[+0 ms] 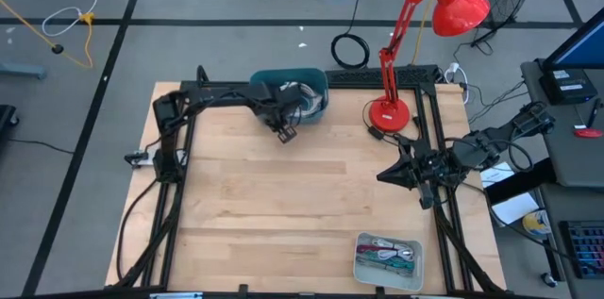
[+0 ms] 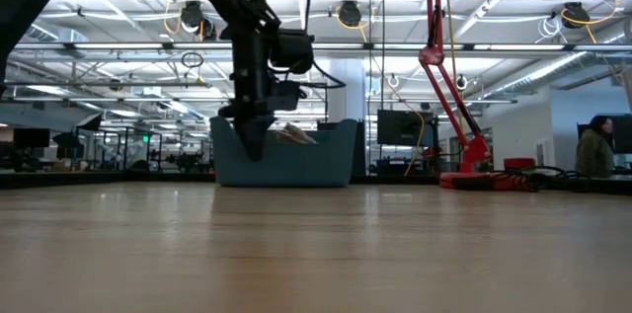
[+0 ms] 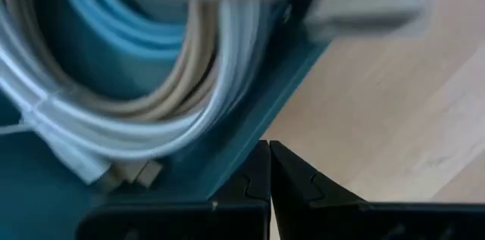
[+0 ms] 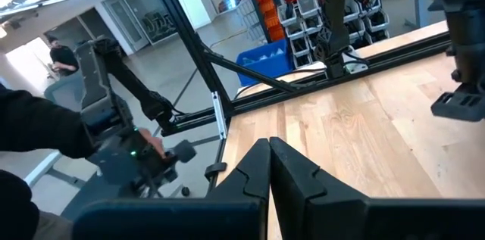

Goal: Sort cables into bins
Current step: Adjust the bins on the table

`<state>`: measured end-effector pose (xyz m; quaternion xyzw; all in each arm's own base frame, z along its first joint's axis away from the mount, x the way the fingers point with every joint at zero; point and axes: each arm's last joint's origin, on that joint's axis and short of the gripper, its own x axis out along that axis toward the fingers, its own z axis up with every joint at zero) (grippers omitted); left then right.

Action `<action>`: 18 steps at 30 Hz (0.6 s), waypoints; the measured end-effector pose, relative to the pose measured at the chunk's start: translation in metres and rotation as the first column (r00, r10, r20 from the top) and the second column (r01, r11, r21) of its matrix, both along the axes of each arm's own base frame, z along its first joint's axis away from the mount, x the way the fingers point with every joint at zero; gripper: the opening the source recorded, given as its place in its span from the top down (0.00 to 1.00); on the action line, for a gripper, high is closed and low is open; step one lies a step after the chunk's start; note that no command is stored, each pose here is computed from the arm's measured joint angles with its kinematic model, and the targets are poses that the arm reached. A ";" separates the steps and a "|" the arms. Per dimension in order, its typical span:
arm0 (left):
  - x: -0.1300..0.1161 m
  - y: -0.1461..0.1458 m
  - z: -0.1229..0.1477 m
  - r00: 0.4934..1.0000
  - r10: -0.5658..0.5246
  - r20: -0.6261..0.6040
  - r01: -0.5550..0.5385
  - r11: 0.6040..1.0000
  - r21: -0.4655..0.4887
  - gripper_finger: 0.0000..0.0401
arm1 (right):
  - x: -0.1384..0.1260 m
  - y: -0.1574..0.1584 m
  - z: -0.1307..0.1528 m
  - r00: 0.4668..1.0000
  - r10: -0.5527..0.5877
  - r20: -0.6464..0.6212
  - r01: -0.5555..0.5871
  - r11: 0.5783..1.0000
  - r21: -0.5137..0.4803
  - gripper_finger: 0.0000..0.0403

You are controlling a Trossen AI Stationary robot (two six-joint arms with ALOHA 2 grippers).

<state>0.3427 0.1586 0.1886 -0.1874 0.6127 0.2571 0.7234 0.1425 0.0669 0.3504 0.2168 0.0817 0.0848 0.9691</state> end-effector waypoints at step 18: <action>0.001 -0.006 0.001 0.997 -0.066 0.036 0.069 0.994 -0.084 1.00 | 0.000 0.000 0.000 1.000 0.000 0.000 0.000 1.000 -0.003 1.00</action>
